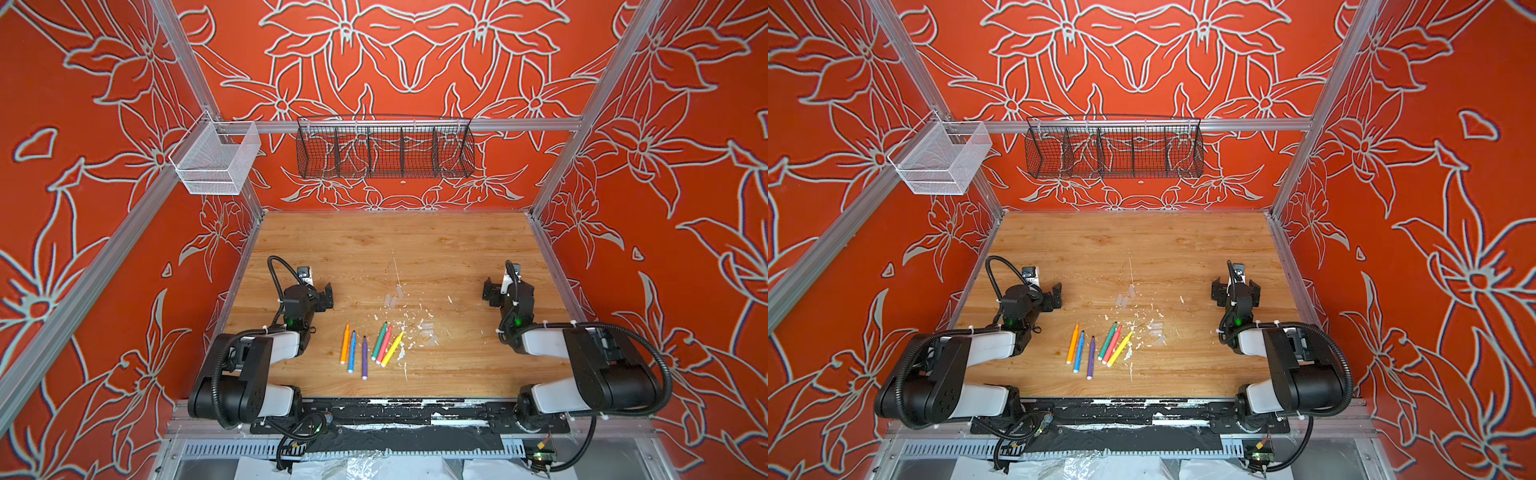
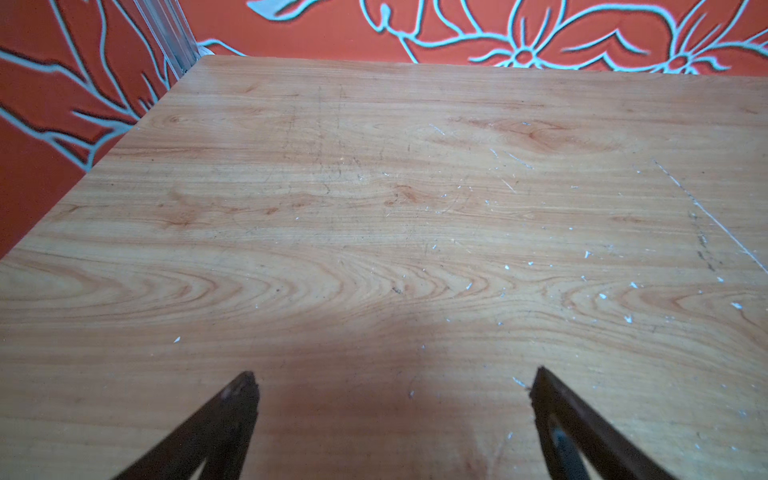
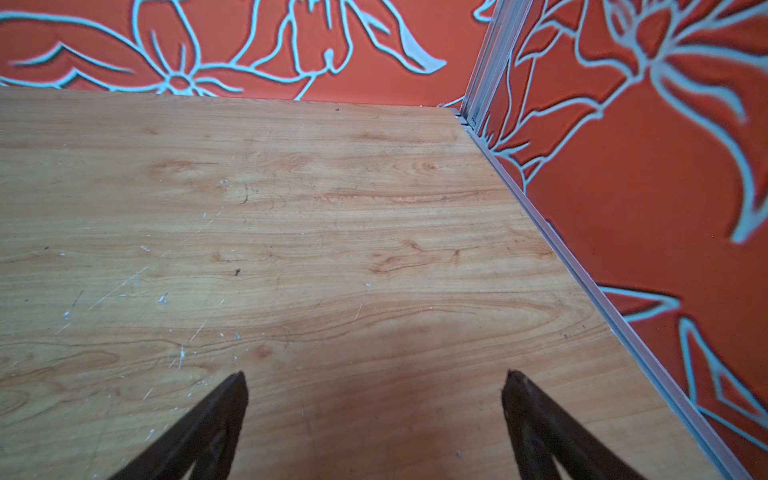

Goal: Insert the pens into the pen caps

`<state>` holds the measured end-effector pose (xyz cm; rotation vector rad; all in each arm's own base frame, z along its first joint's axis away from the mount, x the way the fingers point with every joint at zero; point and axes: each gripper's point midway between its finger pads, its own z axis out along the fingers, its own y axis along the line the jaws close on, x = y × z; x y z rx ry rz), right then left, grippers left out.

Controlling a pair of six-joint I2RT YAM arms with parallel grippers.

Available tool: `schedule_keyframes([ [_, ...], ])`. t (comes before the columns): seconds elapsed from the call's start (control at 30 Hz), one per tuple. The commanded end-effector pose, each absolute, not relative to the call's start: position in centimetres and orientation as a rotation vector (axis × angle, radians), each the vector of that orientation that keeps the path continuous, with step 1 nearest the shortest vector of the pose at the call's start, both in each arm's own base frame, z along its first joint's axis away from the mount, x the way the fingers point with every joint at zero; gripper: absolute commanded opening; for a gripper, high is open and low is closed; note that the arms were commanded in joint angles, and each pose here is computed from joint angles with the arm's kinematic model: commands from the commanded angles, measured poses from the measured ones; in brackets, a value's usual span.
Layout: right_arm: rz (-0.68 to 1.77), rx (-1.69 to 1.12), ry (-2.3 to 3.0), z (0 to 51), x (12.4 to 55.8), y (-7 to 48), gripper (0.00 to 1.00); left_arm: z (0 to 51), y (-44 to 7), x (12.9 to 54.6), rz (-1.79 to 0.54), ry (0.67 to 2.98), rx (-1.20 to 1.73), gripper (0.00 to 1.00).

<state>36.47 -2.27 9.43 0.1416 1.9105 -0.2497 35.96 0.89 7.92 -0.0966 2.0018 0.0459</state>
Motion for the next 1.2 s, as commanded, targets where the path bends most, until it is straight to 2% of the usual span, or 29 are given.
schedule_keyframes([
  [0.0, -0.263, 0.167, 1.89, 9.9, 36.7, -2.7, 0.98, 8.7, 0.8, 36.4, 0.044, 1.98, -0.08, 0.99],
  [0.2, -0.228, 0.116, 1.85, 11.3, 36.2, -1.8, 0.97, 9.4, 0.9, 36.2, 0.051, 1.954, -0.083, 0.99],
  [0.37, -0.242, 0.206, 1.743, 14.7, 32.6, -2.9, 0.98, 12.4, 1.2, 34.1, 0.025, 1.957, -0.169, 0.99],
  [0.53, -0.156, 0.504, 1.664, 16.6, 28.5, -5.2, 0.98, 17.3, 0.9, 31.8, -0.122, 1.777, -0.286, 0.99],
  [0.6, -0.116, 0.586, 1.702, 17.0, 27.0, -5.5, 0.98, 19.6, 1.0, 30.8, -0.217, 1.779, -0.423, 0.99],
  [0.67, -0.072, 0.548, 1.749, 17.6, 26.4, -4.7, 0.97, 21.6, -1.3, 29.9, -0.333, 1.856, -0.335, 0.99],
  [0.73, -0.035, 0.535, 1.743, 17.6, 26.4, -4.2, 0.98, 23.7, -3.6, 29.3, -0.453, 1.878, -0.24, 0.99],
  [0.83, 0.059, 0.462, 1.788, 17.7, 27.6, -2.3, 0.98, 23.7, -6.1, 28.6, -0.631, 1.893, -0.184, 0.99],
  [0.93, 0.111, 0.401, 1.879, 17.2, 29.0, -0.8, 0.98, 21.2, -4.8, 27.9, -0.633, 1.973, -0.388, 0.99],
  [1.0, 0.116, 0.368, 1.929, 16.9, 30.0, -0.2, 0.97, 21.2, -5.0, 27.3, -0.648, 2.006, -0.403, 0.99],
  [1.17, 0.113, 0.467, 1.95, 15.1, 31.1, -0.7, 0.98, 22.3, -3.3, 26.4, -0.682, 1.923, -0.684, 0.99],
])
